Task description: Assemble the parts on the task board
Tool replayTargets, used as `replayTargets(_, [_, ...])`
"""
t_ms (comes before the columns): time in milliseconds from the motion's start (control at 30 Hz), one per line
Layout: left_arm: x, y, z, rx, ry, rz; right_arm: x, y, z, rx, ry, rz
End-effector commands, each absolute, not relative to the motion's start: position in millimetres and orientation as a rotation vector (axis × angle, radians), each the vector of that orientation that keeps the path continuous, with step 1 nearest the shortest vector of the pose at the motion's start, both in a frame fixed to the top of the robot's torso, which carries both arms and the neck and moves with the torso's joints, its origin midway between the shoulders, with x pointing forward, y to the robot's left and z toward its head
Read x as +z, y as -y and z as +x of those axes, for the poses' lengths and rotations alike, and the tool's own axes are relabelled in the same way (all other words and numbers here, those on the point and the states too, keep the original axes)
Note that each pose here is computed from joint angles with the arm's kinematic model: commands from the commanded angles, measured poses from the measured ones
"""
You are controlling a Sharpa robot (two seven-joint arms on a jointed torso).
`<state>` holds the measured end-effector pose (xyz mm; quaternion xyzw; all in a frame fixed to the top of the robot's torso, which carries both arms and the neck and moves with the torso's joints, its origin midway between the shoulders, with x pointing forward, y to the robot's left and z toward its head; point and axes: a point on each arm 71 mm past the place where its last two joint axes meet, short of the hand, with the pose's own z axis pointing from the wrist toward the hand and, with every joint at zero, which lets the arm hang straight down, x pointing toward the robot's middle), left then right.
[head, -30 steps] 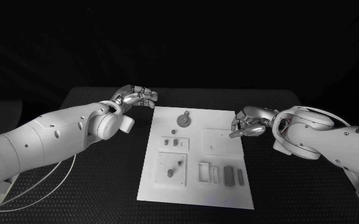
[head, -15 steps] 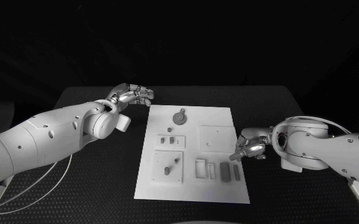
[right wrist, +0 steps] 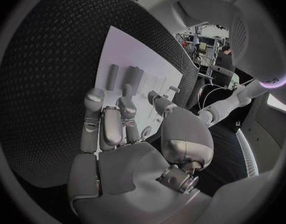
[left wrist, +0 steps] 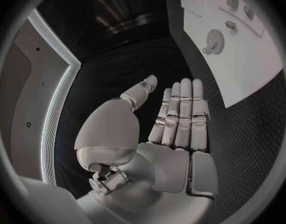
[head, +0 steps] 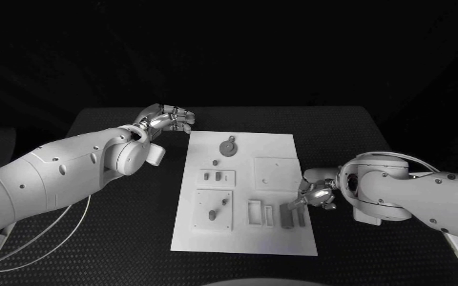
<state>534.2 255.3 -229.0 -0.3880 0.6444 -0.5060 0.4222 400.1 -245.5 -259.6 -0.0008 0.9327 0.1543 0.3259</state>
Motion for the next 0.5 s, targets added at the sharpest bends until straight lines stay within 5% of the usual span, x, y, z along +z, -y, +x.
replayTargets(33, [-227.9, -251.5, 533.8, -1.294, -1.617, -0.969, -262.2, 243.6, 401.3, 0.383, -2.447, 0.031])
replayTargets(500, [-227.7, -251.3, 533.7, -1.294, -1.614, -0.969, -282.2, 232.6, 396.0, 0.353, -2.493, 0.009])
